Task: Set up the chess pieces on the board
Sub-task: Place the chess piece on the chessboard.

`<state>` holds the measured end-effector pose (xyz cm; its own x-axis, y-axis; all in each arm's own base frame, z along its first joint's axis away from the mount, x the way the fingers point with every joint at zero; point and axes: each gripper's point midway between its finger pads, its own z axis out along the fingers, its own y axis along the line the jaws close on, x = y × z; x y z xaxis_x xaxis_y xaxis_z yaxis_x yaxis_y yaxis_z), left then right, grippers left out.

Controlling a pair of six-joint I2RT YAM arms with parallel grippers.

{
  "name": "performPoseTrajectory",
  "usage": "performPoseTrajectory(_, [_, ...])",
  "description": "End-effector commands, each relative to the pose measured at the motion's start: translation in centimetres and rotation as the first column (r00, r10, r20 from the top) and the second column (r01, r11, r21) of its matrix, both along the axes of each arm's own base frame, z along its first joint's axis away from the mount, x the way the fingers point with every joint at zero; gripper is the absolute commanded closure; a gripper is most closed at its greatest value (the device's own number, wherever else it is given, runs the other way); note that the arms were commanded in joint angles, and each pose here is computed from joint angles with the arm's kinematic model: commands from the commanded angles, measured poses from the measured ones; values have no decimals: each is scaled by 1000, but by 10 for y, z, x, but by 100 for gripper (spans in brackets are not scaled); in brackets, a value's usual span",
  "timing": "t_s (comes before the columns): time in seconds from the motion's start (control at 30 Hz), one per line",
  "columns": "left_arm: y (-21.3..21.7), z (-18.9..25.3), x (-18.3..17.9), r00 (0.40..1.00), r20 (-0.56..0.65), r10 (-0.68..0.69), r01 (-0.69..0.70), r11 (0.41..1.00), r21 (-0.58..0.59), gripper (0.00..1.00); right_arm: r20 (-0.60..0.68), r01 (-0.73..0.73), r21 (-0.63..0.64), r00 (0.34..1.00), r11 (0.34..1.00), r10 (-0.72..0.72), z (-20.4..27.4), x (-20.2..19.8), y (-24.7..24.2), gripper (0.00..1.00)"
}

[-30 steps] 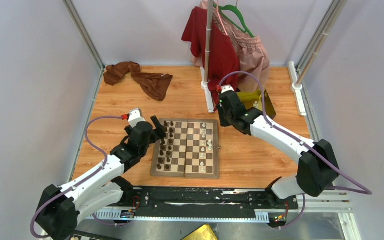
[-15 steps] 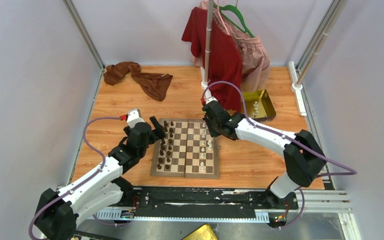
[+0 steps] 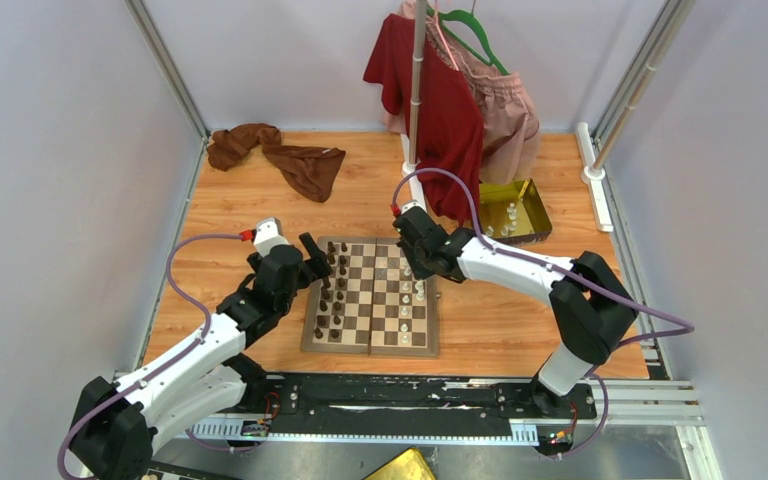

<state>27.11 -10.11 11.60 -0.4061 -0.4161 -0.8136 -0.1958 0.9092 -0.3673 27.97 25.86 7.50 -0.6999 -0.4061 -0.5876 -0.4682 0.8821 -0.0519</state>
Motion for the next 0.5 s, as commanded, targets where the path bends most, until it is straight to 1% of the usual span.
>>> performPoseTrajectory(0.0, [5,-1,0,1000,6,22,-22,1000,1,0,10,-5,20,1000,1000,5,6,2,12,100])
performPoseTrajectory(0.47, [5,-4,1,1000,4,23,-23,1000,5,0,9,-15,30,1000,999,15,4,4,18,100])
